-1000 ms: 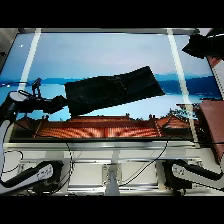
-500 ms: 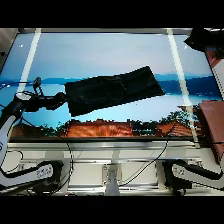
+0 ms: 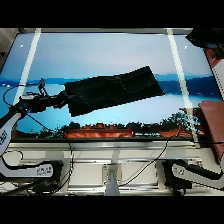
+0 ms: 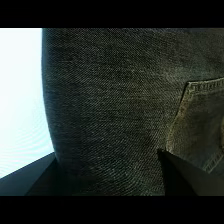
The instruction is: Fold the clothes and pants, and hang the long-sleeved shirts on hangers.
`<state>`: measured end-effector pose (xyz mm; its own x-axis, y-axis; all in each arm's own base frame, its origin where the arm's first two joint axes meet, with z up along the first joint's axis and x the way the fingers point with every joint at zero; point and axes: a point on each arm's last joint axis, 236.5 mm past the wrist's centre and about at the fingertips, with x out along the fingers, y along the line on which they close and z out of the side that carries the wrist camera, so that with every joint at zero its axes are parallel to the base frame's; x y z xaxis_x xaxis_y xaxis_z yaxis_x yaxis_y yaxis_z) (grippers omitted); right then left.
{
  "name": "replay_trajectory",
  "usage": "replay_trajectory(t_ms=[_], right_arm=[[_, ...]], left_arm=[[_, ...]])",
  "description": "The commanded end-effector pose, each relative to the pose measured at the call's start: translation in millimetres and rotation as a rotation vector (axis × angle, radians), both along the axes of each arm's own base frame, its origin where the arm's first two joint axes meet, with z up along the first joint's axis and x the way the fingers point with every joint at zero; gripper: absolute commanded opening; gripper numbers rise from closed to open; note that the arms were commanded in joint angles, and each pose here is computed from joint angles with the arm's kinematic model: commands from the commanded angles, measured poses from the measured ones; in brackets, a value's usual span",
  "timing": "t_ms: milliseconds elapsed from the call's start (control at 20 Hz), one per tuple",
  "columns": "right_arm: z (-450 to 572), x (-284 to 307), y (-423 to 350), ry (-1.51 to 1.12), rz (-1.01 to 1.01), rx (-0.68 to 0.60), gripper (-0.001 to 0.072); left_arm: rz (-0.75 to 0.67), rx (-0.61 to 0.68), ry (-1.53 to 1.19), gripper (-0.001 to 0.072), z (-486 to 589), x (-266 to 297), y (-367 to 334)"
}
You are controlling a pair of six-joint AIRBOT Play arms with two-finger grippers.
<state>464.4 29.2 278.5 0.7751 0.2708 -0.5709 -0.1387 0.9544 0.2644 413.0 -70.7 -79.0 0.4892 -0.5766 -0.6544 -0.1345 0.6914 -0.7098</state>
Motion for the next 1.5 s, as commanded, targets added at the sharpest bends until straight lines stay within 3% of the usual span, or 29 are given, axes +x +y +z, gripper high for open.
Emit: replay_trajectory(t_ms=[0, 100, 200, 250, 300, 500, 650, 800, 1050, 1450], right_arm=[[0, 0, -1, -0.001, 0.001, -0.005, 0.0019], [-1, 0, -1, 0.0, 0.001, -0.008, 0.0019], [-1, 0, -1, 0.002, 0.001, -0.008, 0.002], [-2, 0, -1, 0.006, 0.002, -0.009, 0.0019], [-4, -2, 0, 0.016, 0.006, -0.01, 0.0019], [-21, -3, 5, 0.081, 0.03, 0.01, 0.0018], [-56, 2, 35, 0.192, 0.112, 0.053, 0.0018], [-112, 7, 91, 0.33, 0.238, 0.045, 0.0018], [-227, 10, 190, 0.536, 0.38, -0.004, 0.0018], [-363, -60, 321, 0.791, 0.564, -0.029, 0.0017]], left_arm=[[-0.049, -0.04, -0.006, 0.0681, 4, -3, -20], [-0.086, -0.038, -0.006, 0.0654, 3, -7, -36], [-0.092, -0.021, -0.013, 0.0407, 2, -5, -42], [-0.086, -0.024, -0.015, 0.0211, 2, -4, -43], [-0.078, -0.041, -0.018, 0.0074, 6, -3, -44], [-0.115, -0.06, -0.109, 0.0066, 50, 0, -48], [-0.169, -0.145, -0.17, 0.0066, 114, -11, -59], [-0.242, -0.193, -0.232, 0.0066, 167, -32, -69], [-0.235, -0.201, -0.314, 0.0066, 221, -55, -67], [-0.225, -0.182, -0.364, 0.0067, 238, -61, -61]])
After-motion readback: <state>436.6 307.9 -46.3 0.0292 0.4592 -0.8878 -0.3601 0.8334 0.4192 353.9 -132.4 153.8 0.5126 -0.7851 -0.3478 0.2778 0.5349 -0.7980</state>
